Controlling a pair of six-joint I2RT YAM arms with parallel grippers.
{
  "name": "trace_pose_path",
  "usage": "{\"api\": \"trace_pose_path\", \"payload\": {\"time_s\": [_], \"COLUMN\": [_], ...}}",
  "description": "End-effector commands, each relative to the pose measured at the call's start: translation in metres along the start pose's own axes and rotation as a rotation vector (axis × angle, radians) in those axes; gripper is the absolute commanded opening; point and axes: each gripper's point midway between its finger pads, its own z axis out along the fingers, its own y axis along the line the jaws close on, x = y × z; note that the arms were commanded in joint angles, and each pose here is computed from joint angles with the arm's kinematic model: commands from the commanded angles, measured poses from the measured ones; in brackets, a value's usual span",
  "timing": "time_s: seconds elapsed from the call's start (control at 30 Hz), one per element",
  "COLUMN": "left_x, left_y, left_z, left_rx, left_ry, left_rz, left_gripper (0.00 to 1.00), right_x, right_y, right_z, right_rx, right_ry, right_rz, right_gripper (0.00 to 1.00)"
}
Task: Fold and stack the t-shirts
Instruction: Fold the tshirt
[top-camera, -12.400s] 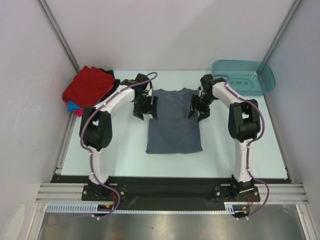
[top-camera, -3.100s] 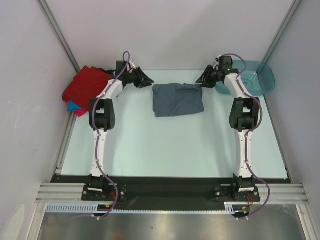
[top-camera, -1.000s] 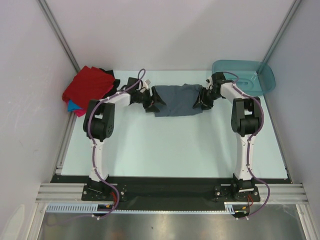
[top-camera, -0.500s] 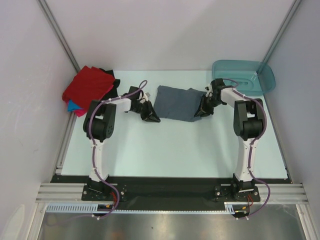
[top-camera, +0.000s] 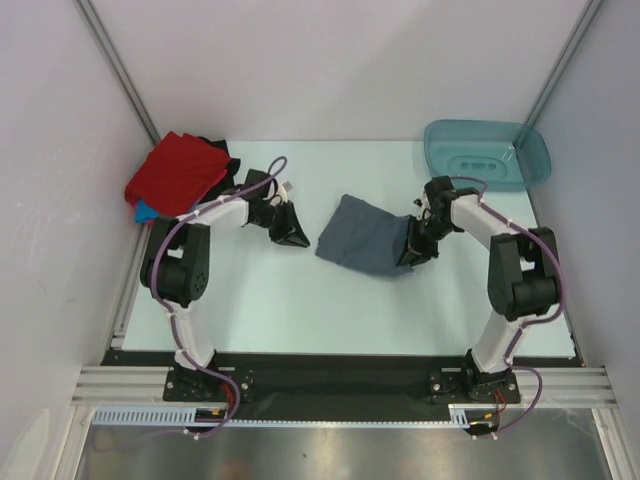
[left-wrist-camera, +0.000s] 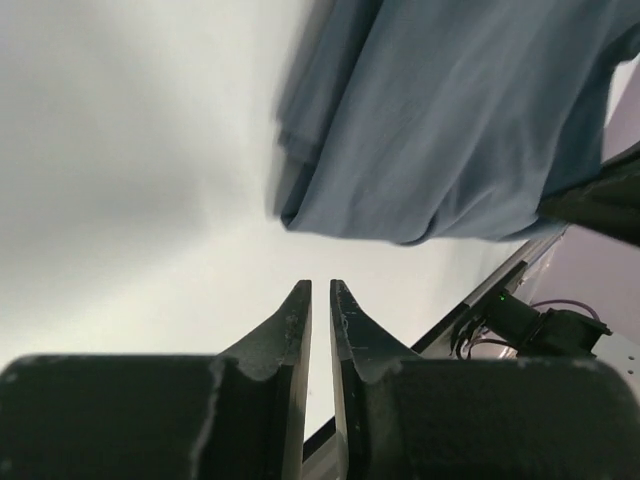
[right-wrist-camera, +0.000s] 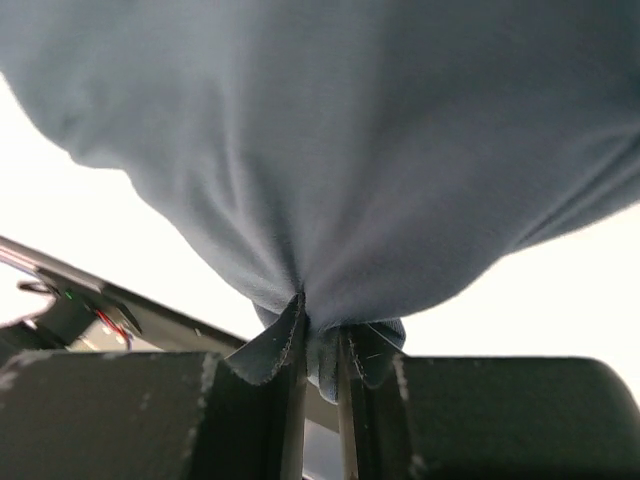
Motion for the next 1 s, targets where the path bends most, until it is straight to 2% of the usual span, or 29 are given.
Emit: {"api": "trace_pose_path", "payload": {"time_s": [0.0,0.13,0.17,0.2,0.27,0.3,0.4,0.6,0.67,0.8,0.87,0.9,0.97], "left_x": [-0.006,-0.007,-0.007,-0.008,-0.007,-0.008,-0.010,-0.013,-0.011,-0.030,-0.038,-0.049,-0.057], "left_y": [-0.025,-0.042,-0.043,-0.046,-0.052,-0.055,-0.069,-0.115,-0.117,-0.127,-0.120,-0.123,-0.124], "left_z": [-0.025,-0.032,-0.032,-0.032,-0.032,-0.031,-0.030,-0.020,0.000,0.024,0.039,0.040,0.050], "left_rx": [0.029,0.061,0.065,0.071,0.084,0.090,0.124,0.236,0.234,0.212,0.182,0.177,0.174], "left_ry": [-0.065,-0.075,-0.073,-0.074,-0.070,-0.068,-0.061,-0.028,0.017,-0.006,-0.008,-0.035,-0.044], "left_rz": [0.105,0.135,0.136,0.141,0.152,0.157,0.189,0.293,0.287,0.285,0.273,0.287,0.306], "left_gripper": [0.18,0.20,0.21,0.22,0.23,0.23,0.25,0.31,0.33,0.35,0.50,0.53,0.76], "right_x": [0.042,0.057,0.060,0.061,0.059,0.056,0.047,0.016,0.005,-0.020,-0.029,-0.032,-0.040], "right_y": [0.000,-0.002,-0.006,-0.008,-0.014,-0.015,-0.020,-0.019,-0.020,-0.009,-0.004,-0.002,0.004], "right_z": [-0.025,-0.042,-0.044,-0.046,-0.055,-0.060,-0.077,-0.107,-0.111,-0.122,-0.124,-0.126,-0.131], "right_rx": [0.046,0.083,0.108,0.125,0.172,0.186,0.249,0.269,0.264,0.226,0.210,0.207,0.191], "right_ry": [0.042,-0.005,-0.004,-0.011,-0.058,-0.079,-0.135,-0.278,-0.306,-0.347,-0.355,-0.358,-0.372], "right_rz": [0.001,0.018,0.029,0.033,0.045,0.044,0.065,0.095,0.103,0.099,0.093,0.090,0.083], "right_gripper": [0.11,0.15,0.22,0.49,0.62,0.73,0.87,0.89,0.89,0.89,0.89,0.89,0.89]}}
